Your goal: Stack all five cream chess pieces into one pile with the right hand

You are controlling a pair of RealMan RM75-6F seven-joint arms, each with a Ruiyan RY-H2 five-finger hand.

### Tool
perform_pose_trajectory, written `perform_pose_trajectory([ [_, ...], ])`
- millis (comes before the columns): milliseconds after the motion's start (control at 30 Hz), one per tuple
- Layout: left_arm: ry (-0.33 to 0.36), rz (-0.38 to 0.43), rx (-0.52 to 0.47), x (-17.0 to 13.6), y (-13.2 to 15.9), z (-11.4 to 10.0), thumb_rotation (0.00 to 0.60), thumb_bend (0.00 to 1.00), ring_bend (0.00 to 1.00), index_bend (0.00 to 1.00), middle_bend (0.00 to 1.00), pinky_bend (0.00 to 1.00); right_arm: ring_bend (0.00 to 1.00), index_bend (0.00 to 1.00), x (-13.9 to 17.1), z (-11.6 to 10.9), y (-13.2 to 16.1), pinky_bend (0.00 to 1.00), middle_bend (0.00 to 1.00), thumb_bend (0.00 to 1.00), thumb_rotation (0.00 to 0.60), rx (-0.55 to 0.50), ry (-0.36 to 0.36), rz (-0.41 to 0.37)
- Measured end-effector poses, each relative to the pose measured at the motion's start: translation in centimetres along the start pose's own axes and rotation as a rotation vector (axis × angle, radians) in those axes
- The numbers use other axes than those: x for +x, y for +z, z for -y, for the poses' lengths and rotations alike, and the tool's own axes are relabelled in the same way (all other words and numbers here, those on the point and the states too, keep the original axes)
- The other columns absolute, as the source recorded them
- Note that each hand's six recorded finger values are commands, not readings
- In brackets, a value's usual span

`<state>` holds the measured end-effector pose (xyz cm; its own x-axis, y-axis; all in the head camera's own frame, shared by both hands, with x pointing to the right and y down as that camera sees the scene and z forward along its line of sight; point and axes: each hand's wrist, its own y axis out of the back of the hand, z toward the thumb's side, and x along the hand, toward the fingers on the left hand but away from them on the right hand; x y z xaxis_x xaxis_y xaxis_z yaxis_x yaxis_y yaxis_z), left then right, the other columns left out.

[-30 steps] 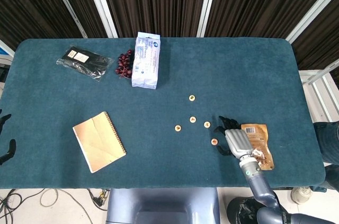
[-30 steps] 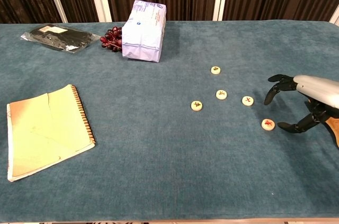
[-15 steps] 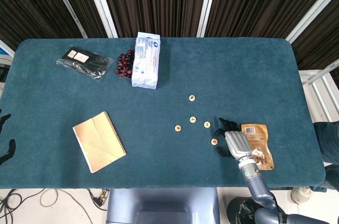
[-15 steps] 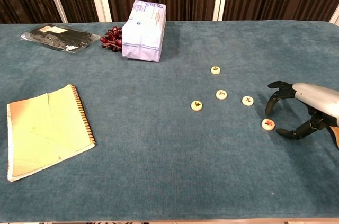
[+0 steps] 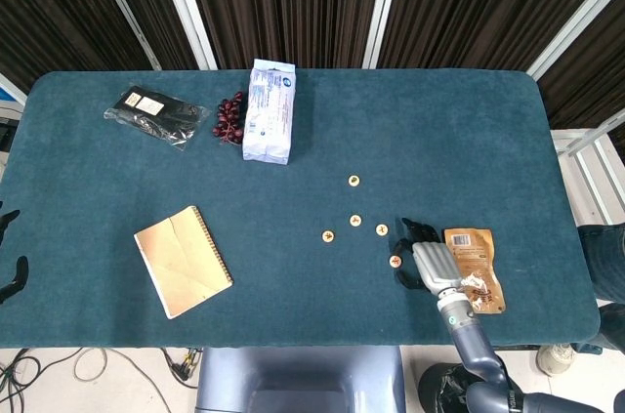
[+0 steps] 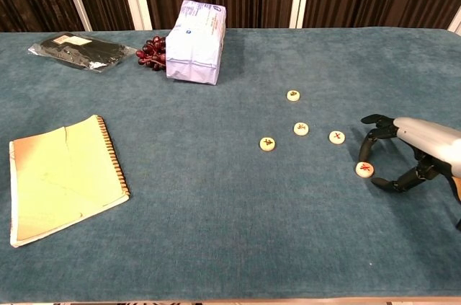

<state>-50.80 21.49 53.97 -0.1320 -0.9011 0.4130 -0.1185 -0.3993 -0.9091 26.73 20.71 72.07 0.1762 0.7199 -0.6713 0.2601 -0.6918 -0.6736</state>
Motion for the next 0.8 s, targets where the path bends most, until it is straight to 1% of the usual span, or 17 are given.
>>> perform_pose_trajectory([
  [800, 0.001, -0.002, 0.001, 0.02, -0.07, -0.05, 0.600, 0.48, 0.00, 0.14, 0.00, 0.00, 0.00, 0.48, -0.38, 0.52, 0.09, 0.00, 0.00, 0.41, 0.600, 0.001, 0.013, 0.006],
])
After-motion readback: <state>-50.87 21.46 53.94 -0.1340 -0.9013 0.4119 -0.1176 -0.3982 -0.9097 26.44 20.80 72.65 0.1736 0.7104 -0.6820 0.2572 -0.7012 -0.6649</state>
